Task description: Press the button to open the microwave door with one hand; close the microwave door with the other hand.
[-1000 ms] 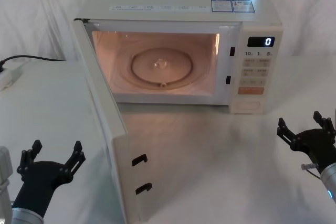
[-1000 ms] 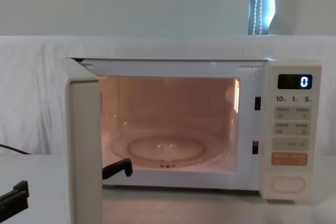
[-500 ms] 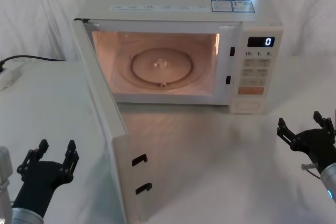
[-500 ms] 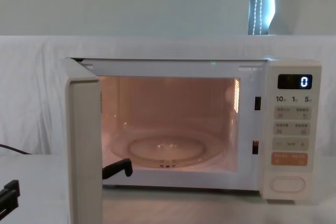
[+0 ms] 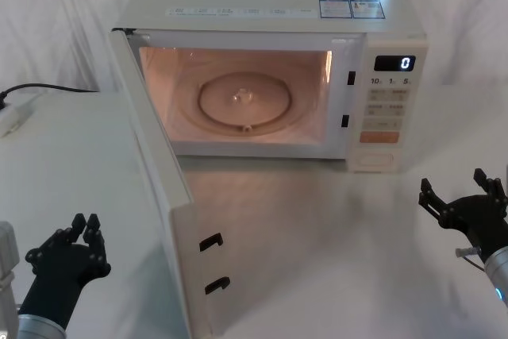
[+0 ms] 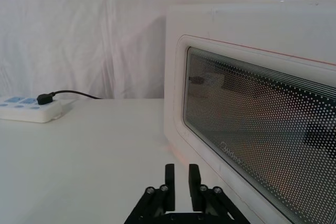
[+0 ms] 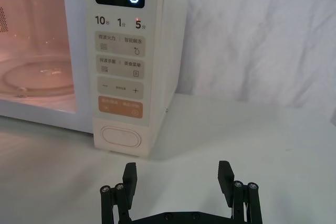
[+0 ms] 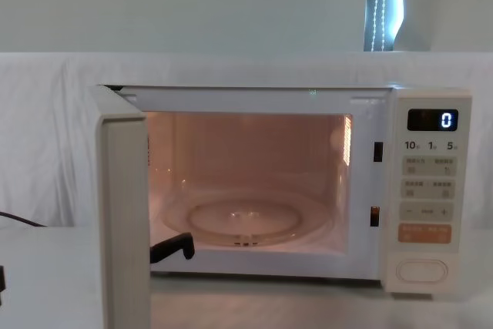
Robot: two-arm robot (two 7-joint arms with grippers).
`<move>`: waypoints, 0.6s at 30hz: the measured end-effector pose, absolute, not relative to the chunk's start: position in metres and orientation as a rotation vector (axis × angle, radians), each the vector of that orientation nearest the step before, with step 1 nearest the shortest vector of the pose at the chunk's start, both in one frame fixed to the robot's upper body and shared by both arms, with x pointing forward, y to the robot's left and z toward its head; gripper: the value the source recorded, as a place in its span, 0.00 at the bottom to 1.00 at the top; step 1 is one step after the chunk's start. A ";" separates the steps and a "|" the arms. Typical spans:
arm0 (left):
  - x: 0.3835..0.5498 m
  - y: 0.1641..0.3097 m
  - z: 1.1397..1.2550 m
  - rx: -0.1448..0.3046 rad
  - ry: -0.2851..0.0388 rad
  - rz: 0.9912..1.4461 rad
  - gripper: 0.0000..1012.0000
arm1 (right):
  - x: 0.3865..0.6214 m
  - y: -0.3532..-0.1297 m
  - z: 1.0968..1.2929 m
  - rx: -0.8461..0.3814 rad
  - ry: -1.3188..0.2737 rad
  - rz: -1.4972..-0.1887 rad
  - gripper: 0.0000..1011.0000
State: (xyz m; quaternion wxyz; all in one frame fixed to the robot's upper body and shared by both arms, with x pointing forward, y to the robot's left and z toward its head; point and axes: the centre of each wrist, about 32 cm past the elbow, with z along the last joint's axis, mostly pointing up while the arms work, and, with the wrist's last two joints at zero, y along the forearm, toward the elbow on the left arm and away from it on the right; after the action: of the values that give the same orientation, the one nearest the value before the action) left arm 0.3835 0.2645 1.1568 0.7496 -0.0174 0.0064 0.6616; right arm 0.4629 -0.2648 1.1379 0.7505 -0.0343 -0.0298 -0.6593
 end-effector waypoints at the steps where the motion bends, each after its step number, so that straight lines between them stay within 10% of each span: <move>1: 0.384 0.265 1.157 -0.038 0.014 1.446 0.16 | 0.463 -0.265 1.138 -0.075 -0.065 -1.441 0.99; 7: 0.384 0.265 1.157 -0.038 0.014 1.446 0.00 | 0.463 -0.265 1.138 -0.075 -0.065 -1.441 0.99; 18: 0.384 0.265 1.157 -0.038 0.014 1.446 0.00 | 0.463 -0.265 1.138 -0.075 -0.065 -1.441 0.99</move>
State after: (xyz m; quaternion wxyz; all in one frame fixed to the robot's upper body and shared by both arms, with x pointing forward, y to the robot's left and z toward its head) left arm 0.3835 0.2645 1.1568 0.7496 -0.0174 0.0064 0.6616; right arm 0.4629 -0.2648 1.1379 0.7505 -0.0343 -0.0298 -0.6593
